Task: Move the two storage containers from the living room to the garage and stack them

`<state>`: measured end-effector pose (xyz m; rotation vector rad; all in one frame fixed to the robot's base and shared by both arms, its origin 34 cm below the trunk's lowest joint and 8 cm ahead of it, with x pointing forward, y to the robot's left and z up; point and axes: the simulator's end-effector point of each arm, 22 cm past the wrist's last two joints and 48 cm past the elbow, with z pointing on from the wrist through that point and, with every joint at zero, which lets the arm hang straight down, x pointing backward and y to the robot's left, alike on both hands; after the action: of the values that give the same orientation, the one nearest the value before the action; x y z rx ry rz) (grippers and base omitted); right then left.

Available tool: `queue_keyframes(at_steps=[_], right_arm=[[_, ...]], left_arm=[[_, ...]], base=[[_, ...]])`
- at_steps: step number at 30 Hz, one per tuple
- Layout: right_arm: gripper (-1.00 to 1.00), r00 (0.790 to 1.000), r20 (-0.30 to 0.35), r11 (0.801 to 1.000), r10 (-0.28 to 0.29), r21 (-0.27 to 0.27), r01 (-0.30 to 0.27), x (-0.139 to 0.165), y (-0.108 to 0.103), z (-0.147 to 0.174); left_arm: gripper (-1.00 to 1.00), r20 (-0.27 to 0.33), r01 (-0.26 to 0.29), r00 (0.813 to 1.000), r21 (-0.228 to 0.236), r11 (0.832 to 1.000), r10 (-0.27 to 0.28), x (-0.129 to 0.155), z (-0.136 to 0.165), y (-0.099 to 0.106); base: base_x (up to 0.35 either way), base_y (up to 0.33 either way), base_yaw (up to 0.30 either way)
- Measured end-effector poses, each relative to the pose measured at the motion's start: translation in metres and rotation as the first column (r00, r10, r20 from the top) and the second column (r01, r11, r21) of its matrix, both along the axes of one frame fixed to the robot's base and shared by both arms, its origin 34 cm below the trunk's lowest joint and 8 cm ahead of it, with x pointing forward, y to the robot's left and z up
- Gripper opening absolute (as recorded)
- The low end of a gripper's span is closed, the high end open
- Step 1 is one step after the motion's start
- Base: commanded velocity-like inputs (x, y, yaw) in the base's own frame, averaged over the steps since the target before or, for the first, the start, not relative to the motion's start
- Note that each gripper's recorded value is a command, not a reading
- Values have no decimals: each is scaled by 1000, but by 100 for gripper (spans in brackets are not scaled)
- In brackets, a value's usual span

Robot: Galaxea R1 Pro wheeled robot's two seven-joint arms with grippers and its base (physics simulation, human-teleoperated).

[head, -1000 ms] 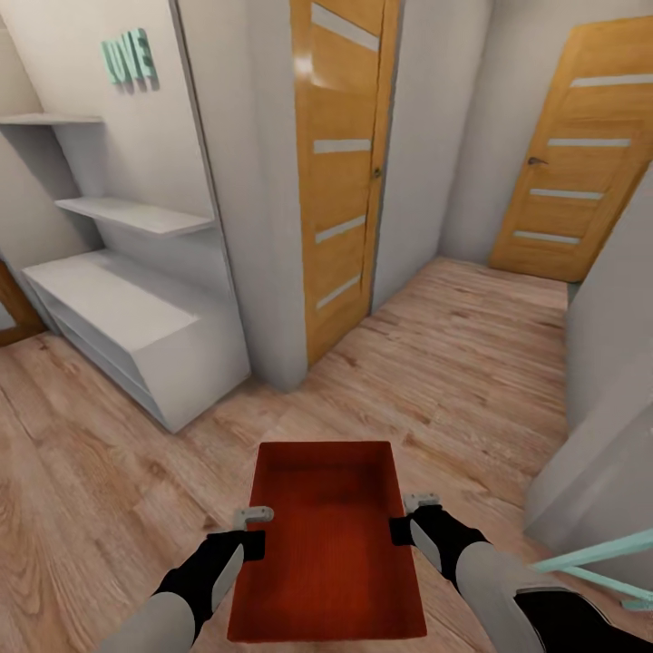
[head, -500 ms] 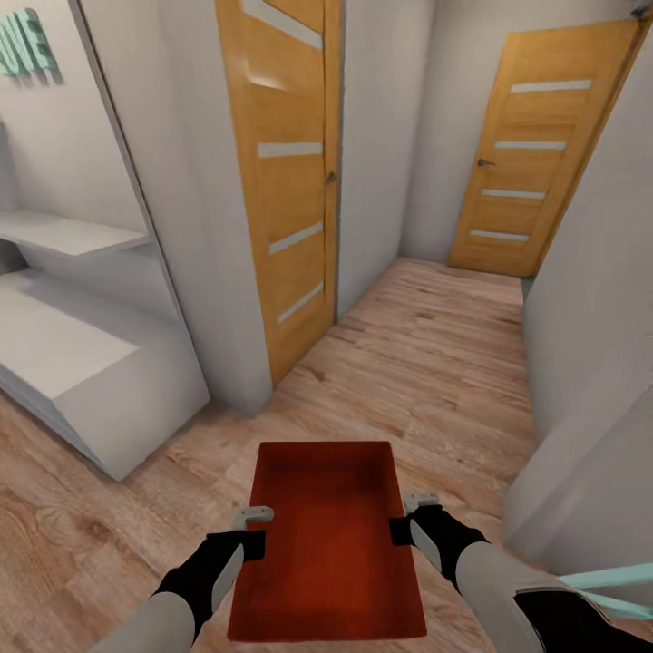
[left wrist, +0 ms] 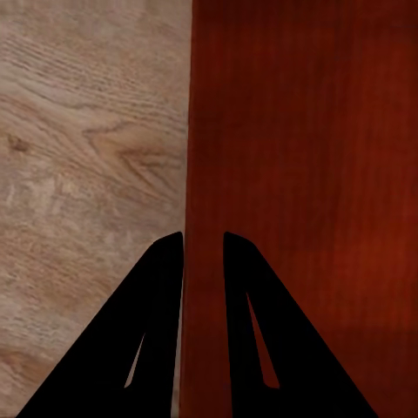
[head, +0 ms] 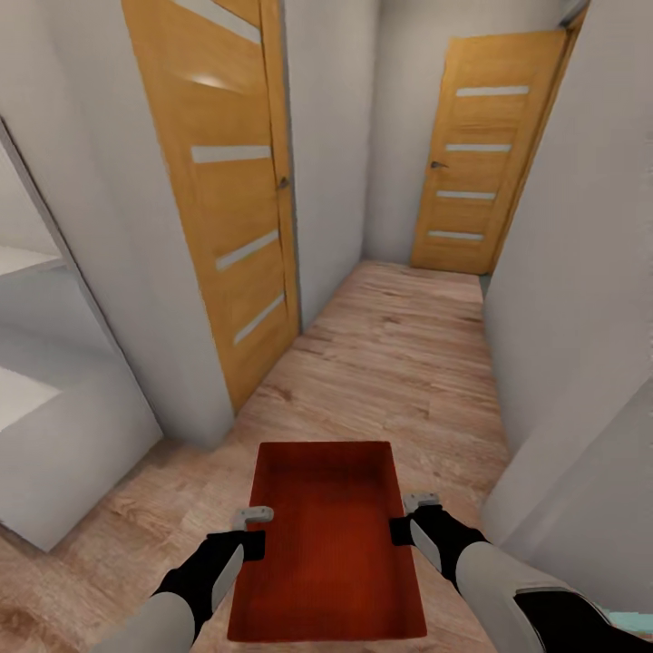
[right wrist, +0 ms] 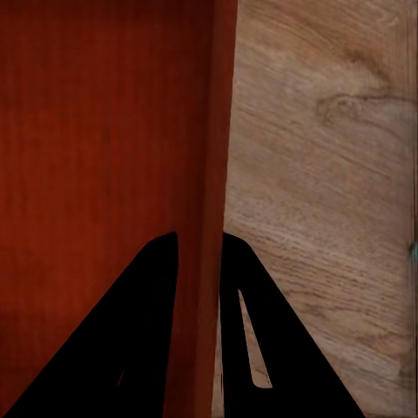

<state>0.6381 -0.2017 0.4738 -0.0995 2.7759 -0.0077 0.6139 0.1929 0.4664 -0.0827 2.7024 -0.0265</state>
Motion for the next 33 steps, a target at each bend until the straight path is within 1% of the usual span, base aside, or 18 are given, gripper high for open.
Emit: queue_keyframes(at_steps=[7, 10, 19, 33], right_arm=[[-100, 1000, 4, 1000, 0, 0, 0, 1, 0, 2], [-100, 1000, 4, 1000, 0, 0, 0, 1, 0, 2], [-100, 1000, 5, 1000, 0, 0, 0, 1, 0, 2], [-100, 1000, 5, 1000, 0, 0, 0, 1, 0, 2]], left_arm=[[-100, 4, 0, 1000, 0, 1000, 0, 1, 2, 0], [-100, 4, 0, 1000, 0, 1000, 0, 1, 2, 0], [-100, 4, 0, 1000, 0, 1000, 0, 1, 2, 0], [-100, 5, 0, 1000, 0, 1000, 0, 1, 2, 0]], base=[[348, 0, -248], [348, 0, -112], [347, 21, -14], [324, 192, 0]])
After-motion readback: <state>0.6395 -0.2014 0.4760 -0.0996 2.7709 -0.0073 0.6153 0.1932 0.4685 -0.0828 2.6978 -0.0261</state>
